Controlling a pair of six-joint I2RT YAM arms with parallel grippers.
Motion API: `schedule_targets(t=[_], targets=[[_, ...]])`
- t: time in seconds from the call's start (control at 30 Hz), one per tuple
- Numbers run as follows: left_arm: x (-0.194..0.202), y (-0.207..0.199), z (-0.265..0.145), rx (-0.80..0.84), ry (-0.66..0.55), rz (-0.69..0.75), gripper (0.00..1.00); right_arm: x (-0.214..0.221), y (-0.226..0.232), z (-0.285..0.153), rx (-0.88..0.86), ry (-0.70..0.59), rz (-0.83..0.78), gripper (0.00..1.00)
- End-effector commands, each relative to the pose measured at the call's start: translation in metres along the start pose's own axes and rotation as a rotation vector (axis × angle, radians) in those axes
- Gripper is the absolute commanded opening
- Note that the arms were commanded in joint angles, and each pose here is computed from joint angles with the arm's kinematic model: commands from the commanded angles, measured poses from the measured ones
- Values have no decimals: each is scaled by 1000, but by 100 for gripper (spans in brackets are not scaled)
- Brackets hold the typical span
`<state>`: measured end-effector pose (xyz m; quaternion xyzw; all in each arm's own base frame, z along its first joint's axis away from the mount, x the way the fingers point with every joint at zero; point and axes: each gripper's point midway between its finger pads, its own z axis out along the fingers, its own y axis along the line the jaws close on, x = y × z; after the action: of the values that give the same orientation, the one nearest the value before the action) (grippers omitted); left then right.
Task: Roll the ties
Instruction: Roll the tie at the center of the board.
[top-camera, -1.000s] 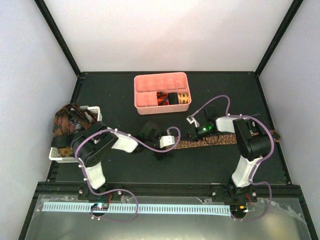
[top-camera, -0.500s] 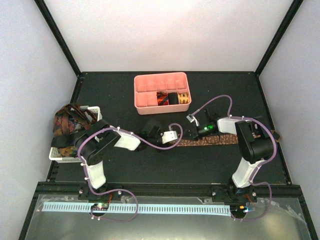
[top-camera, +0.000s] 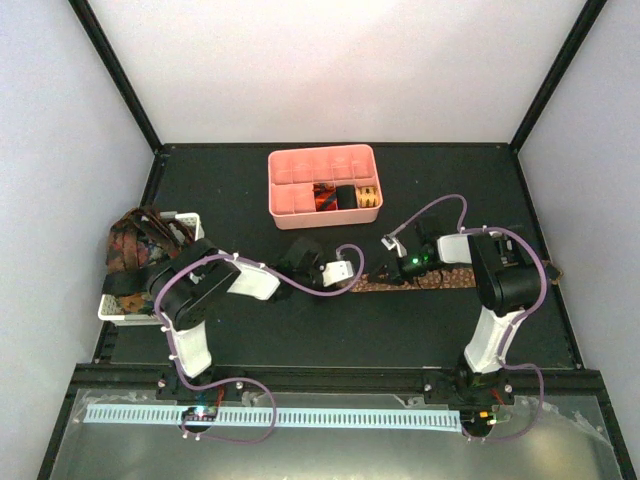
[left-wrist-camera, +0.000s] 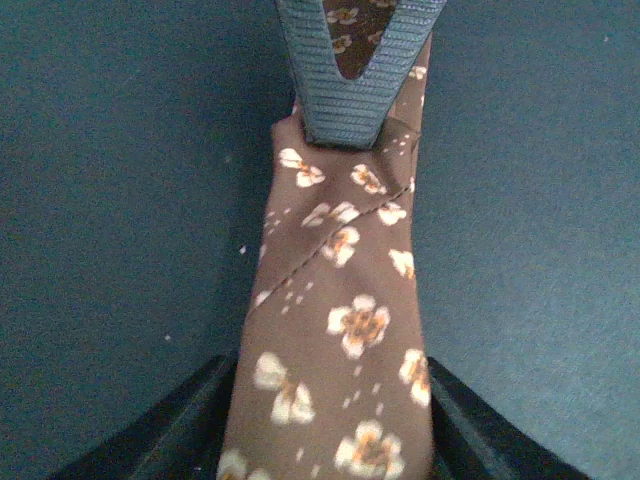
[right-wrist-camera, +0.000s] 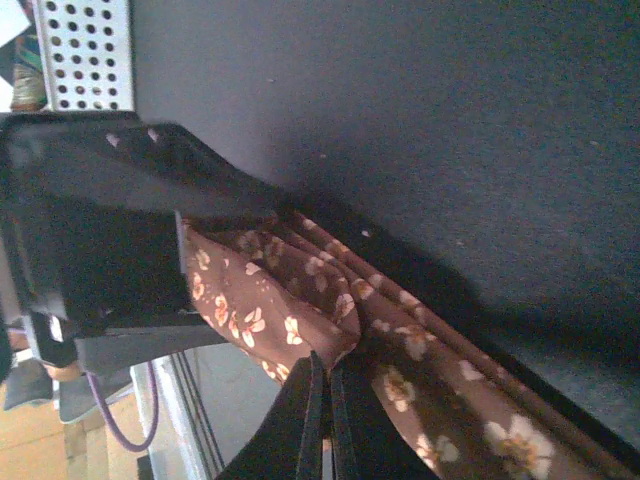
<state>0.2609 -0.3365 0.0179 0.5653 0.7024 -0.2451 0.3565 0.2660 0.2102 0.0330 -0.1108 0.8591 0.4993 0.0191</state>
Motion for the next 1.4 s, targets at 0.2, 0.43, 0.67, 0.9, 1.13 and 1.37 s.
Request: schedule_targets(t=[0.2, 0.43, 0.67, 0.9, 1.13, 1.37], targets=[[5, 0, -16, 43, -38, -118, 60, -1, -27, 1, 129, 2, -11, 2], [1, 0, -28, 60, -78, -149, 55, 0, -31, 2, 144, 5, -7, 2], [-36, -8, -40, 119, -210, -23, 40, 0, -31, 2, 145, 8, -10, 2], [-56, -1, -29, 145, -241, 15, 39, 0, -30, 2, 138, 8, -11, 2], [-70, -1, -6, 153, -227, 27, 42, 0, -28, 2, 130, 12, -12, 2], [-61, -3, 18, 174, -176, 0, 43, 1, -26, 2, 123, 13, -13, 2]])
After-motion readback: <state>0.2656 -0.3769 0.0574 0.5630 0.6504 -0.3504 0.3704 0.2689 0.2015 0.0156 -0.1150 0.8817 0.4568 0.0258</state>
